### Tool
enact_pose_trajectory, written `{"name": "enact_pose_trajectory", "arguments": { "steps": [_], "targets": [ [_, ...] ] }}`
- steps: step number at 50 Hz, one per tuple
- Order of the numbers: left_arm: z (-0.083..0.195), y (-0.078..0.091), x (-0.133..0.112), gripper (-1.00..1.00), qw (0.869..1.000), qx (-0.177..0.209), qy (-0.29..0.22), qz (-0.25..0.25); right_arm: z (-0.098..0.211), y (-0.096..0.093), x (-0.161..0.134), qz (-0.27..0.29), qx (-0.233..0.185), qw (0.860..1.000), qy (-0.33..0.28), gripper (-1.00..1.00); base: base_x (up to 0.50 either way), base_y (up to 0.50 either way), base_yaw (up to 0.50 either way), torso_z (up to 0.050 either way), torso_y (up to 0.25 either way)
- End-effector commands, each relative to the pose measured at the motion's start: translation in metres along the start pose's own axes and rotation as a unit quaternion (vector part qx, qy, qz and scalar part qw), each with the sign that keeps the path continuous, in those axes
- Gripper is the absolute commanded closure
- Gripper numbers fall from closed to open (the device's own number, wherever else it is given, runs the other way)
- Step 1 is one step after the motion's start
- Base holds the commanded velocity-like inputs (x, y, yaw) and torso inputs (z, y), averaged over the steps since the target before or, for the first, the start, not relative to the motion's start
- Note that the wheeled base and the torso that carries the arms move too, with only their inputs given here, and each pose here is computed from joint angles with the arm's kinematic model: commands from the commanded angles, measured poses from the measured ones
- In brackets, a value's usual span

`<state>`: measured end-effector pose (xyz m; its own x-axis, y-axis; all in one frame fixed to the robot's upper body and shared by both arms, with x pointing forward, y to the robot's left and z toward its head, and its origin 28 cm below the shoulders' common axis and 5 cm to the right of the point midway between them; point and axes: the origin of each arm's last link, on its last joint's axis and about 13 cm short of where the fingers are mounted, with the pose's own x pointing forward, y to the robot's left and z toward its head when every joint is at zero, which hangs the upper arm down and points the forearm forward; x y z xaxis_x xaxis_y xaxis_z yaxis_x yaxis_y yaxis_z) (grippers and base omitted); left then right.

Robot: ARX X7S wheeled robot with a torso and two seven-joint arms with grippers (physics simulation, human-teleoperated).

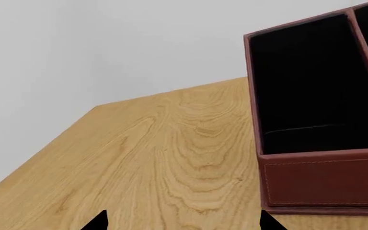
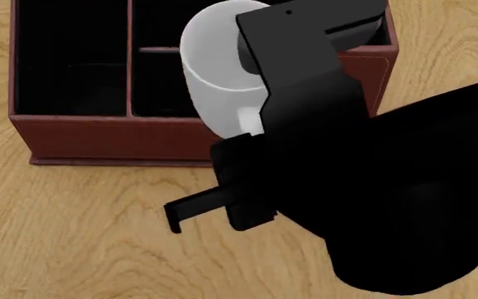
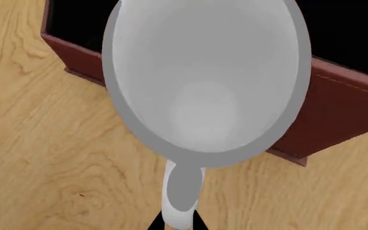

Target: Pick up the white mug and place it to the right of the caddy.

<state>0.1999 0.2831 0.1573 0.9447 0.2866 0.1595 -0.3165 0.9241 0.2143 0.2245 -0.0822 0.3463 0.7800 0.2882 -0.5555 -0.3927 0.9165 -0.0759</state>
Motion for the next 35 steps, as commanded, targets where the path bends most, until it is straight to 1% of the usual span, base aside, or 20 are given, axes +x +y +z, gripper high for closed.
{"name": "enact_pose_trajectory", "arguments": {
  "steps": [1, 3, 4, 6, 14, 16, 17, 18, 20, 21, 22, 23, 24, 27, 28, 29, 30, 33, 34, 35],
  "targets": [
    [0.001, 0.001, -0.001, -1.0, 1.0, -0.001, -0.002, -0.001, 0.003, -0.021, -0.016, -0.05, 0.023, 0.998, -0.026, 1.0, 0.0, 0.0, 0.0, 0.0, 0.0],
    [0.001, 0.0, -0.001, -1.0, 1.0, -0.001, -0.002, -0.001, 0.002, -0.026, -0.017, -0.074, 0.013, 0.997, -0.026, 1.0, 0.0, 0.0, 0.0, 0.0, 0.008],
    [0.002, 0.0, -0.001, -1.0, 1.0, -0.001, -0.003, -0.001, 0.002, -0.029, -0.018, -0.071, 0.026, 0.997, -0.029, 1.0, 0.0, 0.0, 0.0, 0.0, 0.0],
    [0.002, 0.0, -0.002, -1.0, 1.0, -0.001, -0.003, -0.002, 0.001, -0.035, -0.021, -0.094, 0.024, 0.995, -0.03, 1.0, 0.0, 0.0, 0.0, 0.0, 0.0],
    [0.006, -0.001, -0.002, -1.0, 1.0, 0.001, -0.005, -0.002, -0.001, -0.052, -0.033, -0.125, 0.05, 0.99, -0.04, 1.0, 0.0, 0.0, 0.0, 0.0, 0.0],
    [0.007, -0.002, -0.002, -1.0, 1.0, 0.001, -0.006, -0.004, -0.001, -0.057, -0.035, -0.148, 0.038, 0.988, -0.034, 1.0, 0.0, 0.0, 0.0, 0.0, 0.0],
    [0.007, -0.002, -0.002, -1.0, 1.0, 0.0, -0.006, -0.004, -0.001, -0.059, -0.036, -0.152, 0.041, 0.987, -0.033, 1.0, 0.0, 0.0, 0.0, 0.0, 0.0],
    [0.008, -0.003, -0.002, -1.0, 1.0, 0.0, -0.007, -0.005, -0.002, -0.063, -0.036, -0.175, 0.029, 0.984, -0.026, 1.0, 0.0, 0.0, 0.0, 0.0, 0.0],
    [0.009, -0.003, -0.003, -1.0, 1.0, 0.0, -0.008, -0.006, -0.002, -0.068, -0.038, -0.17, 0.05, 0.984, -0.03, 1.0, 0.0, 0.0, 0.0, 0.0, 0.0],
    [0.009, -0.003, -0.002, -1.0, 1.0, 0.0, -0.008, -0.007, -0.003, -0.071, -0.04, -0.189, 0.041, 0.981, -0.026, 1.0, 0.0, 0.0, 0.0, 0.0, 0.0],
    [0.008, -0.003, -0.002, -1.0, 1.0, 0.0, -0.007, -0.007, -0.002, -0.073, -0.042, -0.184, 0.059, 0.981, -0.032, 1.0, 0.0, 0.0, 0.0, 0.0, 0.0],
    [0.008, -0.003, -0.002, -1.0, 1.0, 0.0, -0.007, -0.007, -0.002, -0.076, -0.044, -0.2, 0.047, 0.978, -0.027, 1.0, 0.0, 0.0, 0.0, 0.0, 0.0],
    [0.008, -0.003, -0.002, -1.0, 1.0, 0.0, -0.007, -0.007, -0.001, -0.079, -0.046, -0.2, 0.059, 0.977, -0.032, 1.0, 0.0, 0.0, 0.0, 0.0, 0.0],
    [0.009, -0.004, -0.001, -1.0, 1.0, 0.0, -0.007, -0.008, -0.001, -0.084, -0.049, -0.212, 0.057, 0.975, -0.029, 1.0, 0.0, 0.0, 0.0, 0.0, 0.003],
    [0.009, -0.004, -0.001, -1.0, 1.0, 0.0, -0.007, -0.008, -0.002, -0.085, -0.049, -0.225, 0.049, 0.973, -0.022, 1.0, 0.0, 0.0, 0.0, 0.0, 0.0],
    [0.01, -0.004, -0.001, -1.0, 1.0, 0.0, -0.008, -0.009, -0.001, -0.088, -0.05, -0.222, 0.06, 0.973, -0.026, 1.0, 0.0, 0.0, 0.0, 0.0, 0.0],
    [0.011, -0.004, -0.001, -1.0, 1.0, 0.0, -0.009, -0.009, -0.001, -0.089, -0.051, -0.228, 0.056, 0.972, -0.023, 1.0, 0.0, 0.0, 0.0, 0.0, 0.0],
    [0.011, -0.004, -0.001, -1.0, 1.0, 0.0, -0.01, -0.009, -0.001, -0.095, -0.053, -0.24, 0.062, 0.969, -0.022, 1.0, 0.0, 0.0, 0.0, 0.0, 0.0],
    [0.011, -0.004, -0.001, -1.0, 1.0, 0.0, -0.01, -0.009, -0.001, -0.097, -0.054, -0.234, 0.073, 0.969, -0.026, 1.0, 0.0, 0.0, 0.0, 0.0, 0.0],
    [0.011, -0.004, -0.001, -1.0, 1.0, 0.0, -0.01, -0.009, -0.001, -0.099, -0.054, -0.241, 0.069, 0.968, -0.022, 1.0, 0.0, 0.0, 0.0, 0.0, 0.0]
  ]
}}
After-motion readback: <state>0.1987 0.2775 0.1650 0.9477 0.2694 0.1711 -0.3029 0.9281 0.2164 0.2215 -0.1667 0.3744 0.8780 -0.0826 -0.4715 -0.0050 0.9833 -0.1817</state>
